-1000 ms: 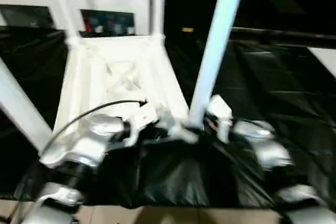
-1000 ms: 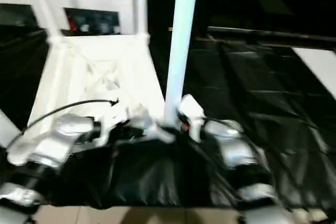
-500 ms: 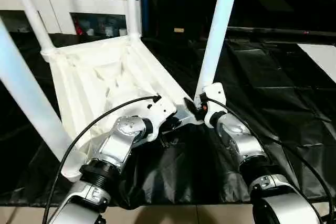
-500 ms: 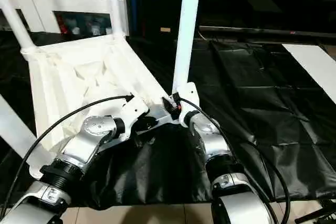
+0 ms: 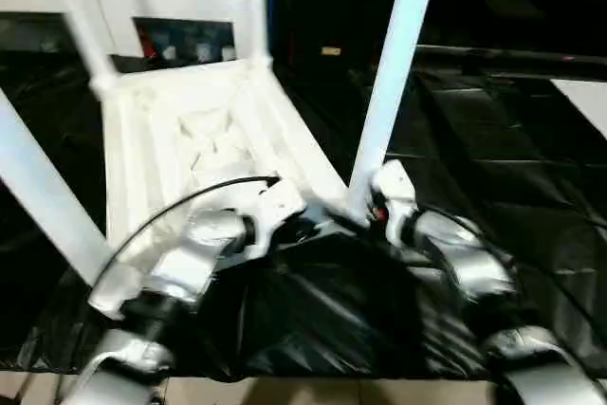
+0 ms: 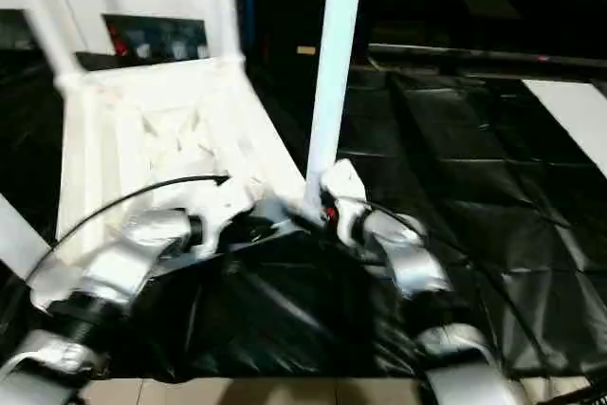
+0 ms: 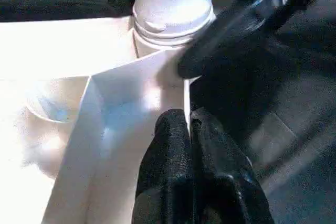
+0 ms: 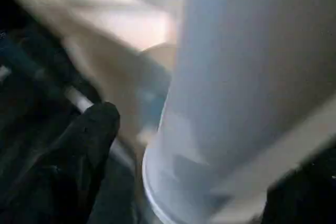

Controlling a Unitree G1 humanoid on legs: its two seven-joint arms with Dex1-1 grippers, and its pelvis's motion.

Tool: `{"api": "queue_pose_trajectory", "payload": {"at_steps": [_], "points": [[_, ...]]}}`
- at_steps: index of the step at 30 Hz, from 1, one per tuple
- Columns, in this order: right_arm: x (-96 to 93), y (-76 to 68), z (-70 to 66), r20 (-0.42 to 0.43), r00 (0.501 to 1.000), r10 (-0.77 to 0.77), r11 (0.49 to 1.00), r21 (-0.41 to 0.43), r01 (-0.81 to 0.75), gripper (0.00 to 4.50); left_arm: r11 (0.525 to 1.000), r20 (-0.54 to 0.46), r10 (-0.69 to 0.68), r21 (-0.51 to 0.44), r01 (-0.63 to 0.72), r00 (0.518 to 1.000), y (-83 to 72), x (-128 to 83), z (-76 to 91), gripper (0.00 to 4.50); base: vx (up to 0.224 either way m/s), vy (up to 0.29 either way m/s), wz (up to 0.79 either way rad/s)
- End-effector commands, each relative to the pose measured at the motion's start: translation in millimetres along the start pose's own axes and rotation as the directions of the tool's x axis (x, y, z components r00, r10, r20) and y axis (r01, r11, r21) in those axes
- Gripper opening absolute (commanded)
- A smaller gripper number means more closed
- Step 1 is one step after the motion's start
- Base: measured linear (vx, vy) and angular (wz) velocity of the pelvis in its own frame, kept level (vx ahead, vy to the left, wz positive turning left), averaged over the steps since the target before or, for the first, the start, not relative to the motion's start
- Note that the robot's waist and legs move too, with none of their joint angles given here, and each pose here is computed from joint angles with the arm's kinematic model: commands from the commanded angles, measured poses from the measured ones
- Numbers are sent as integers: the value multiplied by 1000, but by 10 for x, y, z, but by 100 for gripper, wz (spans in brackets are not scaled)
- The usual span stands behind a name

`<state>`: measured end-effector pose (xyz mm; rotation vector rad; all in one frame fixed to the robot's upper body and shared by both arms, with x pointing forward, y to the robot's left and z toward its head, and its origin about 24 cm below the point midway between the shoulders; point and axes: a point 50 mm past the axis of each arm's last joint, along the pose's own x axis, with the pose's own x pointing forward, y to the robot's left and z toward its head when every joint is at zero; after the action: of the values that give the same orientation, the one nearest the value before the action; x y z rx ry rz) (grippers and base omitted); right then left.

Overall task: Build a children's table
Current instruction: Rotate leg to tighten

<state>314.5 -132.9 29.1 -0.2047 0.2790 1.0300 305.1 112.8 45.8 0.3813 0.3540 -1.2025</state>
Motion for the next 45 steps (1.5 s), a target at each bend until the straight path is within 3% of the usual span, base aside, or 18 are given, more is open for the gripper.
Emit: {"api": "queue_pose_trajectory", "payload": {"at_steps": [1, 7, 17, 29, 32, 34, 38, 43, 45], "points": [[33, 167, -93, -43, 988, 149, 989, 13, -148, 416, 997, 58, -82, 18, 81, 995, -80, 42, 53, 0, 0, 0, 0], [-89, 171, -53, -15, 970, 244, 970, 15, -244, 365, 990, 15, -138, 28, 137, 990, -46, -91, -20, 0, 0, 0, 0], [-121, 189, -49, -13, 961, 276, 961, 16, -276, 278, 988, 8, -155, 25, 155, 988, -36, -130, -38, 0, 0, 0, 0], [-115, 203, -56, -8, 961, 277, 961, 19, -276, 268, 987, -2, -161, 24, 161, 987, -57, -130, -70, 0, 0, 0, 0], [-35, 178, -99, -23, 985, 173, 984, 37, -172, 268, 997, -17, -71, 15, 71, 997, -41, -60, -81, 0, 0, 0, 0], [117, 105, -153, -58, 997, -50, 996, 74, 54, 267, 999, -8, 43, -24, -43, 999, -51, 102, -44, 0, 0, 0, 0], [219, 111, -156, -59, 989, -136, 984, 110, 142, 267, 996, 1, 72, -57, -71, 997, -92, 225, -13, 0, -31, 1, -3], [550, 193, -61, -61, 950, -308, 924, 219, 314, 267, 986, 9, 137, -96, -135, 991, -161, 529, 129, 0, 0, 0, 0], [683, 230, 29, -54, 936, -347, 911, 218, 350, 267, 988, 22, 134, -78, -132, 991, -187, 625, 215, 0, 0, 0, 0]]}}
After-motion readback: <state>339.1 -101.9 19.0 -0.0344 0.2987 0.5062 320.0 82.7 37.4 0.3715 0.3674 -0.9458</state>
